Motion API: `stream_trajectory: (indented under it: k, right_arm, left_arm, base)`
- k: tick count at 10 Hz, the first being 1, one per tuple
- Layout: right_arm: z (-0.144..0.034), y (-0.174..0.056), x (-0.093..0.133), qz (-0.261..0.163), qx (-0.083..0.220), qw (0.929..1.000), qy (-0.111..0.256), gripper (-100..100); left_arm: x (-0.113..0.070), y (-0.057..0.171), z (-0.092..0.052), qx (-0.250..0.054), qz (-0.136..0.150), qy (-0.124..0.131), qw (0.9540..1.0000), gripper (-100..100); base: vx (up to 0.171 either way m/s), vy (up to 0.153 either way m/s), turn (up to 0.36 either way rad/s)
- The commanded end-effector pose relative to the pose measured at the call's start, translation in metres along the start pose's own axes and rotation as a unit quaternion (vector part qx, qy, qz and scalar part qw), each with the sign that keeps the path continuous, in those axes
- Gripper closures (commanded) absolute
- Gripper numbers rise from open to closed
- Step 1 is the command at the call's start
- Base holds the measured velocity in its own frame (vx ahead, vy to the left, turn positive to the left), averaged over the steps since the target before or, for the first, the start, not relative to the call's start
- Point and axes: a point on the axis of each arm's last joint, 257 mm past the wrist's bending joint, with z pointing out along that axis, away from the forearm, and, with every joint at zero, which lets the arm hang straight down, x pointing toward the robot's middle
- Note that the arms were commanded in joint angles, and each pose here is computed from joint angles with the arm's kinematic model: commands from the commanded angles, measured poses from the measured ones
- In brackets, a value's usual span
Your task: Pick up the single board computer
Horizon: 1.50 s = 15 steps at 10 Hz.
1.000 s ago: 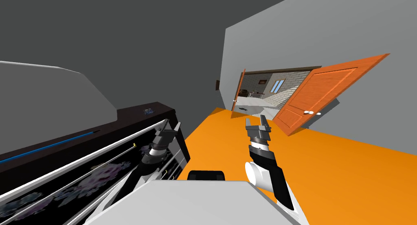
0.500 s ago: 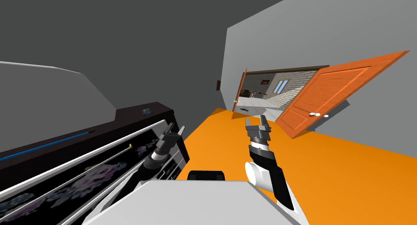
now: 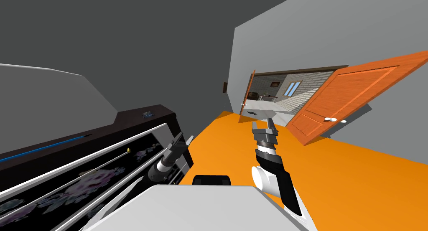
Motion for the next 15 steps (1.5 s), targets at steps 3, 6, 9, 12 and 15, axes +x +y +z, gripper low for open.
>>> stream_trajectory:
  k: [3, 6, 9, 12, 15]
  right_arm:
    - [0.000, 0.000, 0.000, 0.000, 0.000, 1.0000, 0.000, 0]
    - [0.000, 0.000, 0.000, 0.000, 0.000, 1.0000, 0.000, 0]
    - [0.000, 0.000, 0.000, 0.000, 0.000, 1.0000, 0.000, 0]
    - [0.000, 0.000, 0.000, 0.000, 0.000, 1.0000, 0.000, 0]
    - [0.000, 0.000, 0.000, 0.000, 0.000, 1.0000, 0.000, 0]
  left_arm:
    - [0.023, 0.015, -0.016, -0.033, -0.032, 0.039, 0.9982, -100]
    - [0.035, 0.026, -0.032, -0.058, -0.055, 0.063, 0.9948, -100]
    - [0.048, 0.037, -0.052, -0.091, -0.080, 0.088, 0.9887, -100]
    - [0.059, 0.048, -0.077, -0.128, -0.106, 0.112, 0.9797, -100]
    - [0.064, 0.053, -0.093, -0.159, -0.105, 0.136, 0.9722, -100]
  base:
    - [0.038, -0.053, 0.047]
    - [0.030, -0.027, 0.033]
    - [0.037, -0.056, 0.033]
    - [0.045, -0.050, 0.046]
    - [0.034, -0.035, 0.027]
